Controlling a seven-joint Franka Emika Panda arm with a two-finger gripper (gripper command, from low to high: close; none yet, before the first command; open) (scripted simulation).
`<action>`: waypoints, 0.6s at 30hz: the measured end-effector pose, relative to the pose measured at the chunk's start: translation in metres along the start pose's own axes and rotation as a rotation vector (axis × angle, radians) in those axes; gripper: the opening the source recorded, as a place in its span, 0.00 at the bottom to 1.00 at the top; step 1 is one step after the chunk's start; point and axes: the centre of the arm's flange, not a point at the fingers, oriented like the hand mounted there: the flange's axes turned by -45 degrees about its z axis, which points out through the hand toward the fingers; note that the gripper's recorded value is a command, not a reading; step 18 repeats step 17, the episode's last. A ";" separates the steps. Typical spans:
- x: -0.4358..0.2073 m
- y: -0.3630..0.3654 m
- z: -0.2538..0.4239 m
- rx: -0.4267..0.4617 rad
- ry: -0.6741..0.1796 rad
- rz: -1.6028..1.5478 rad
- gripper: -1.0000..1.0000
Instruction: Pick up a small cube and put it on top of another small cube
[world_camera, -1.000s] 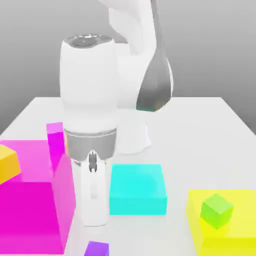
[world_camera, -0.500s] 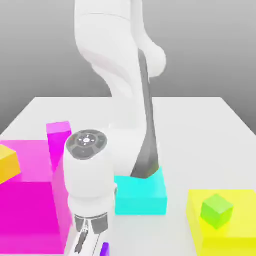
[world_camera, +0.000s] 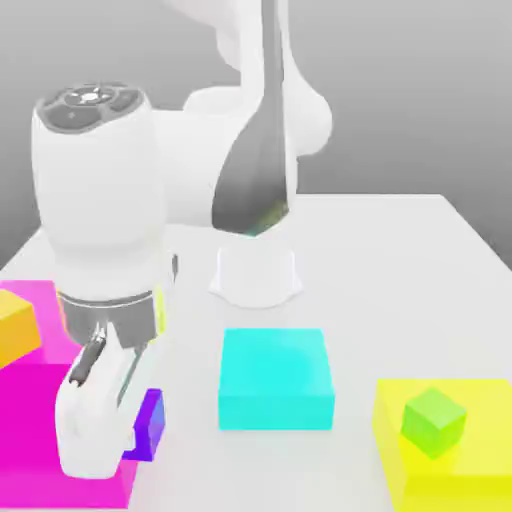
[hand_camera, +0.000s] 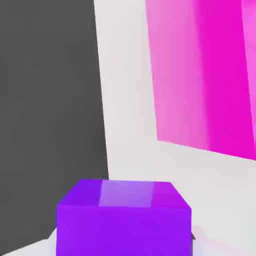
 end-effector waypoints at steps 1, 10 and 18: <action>0.015 0.003 -0.016 -0.001 0.002 0.007 0.00; 0.113 0.053 -0.113 0.019 -0.013 0.097 0.00; 0.111 0.053 -0.062 0.028 -0.021 0.098 1.00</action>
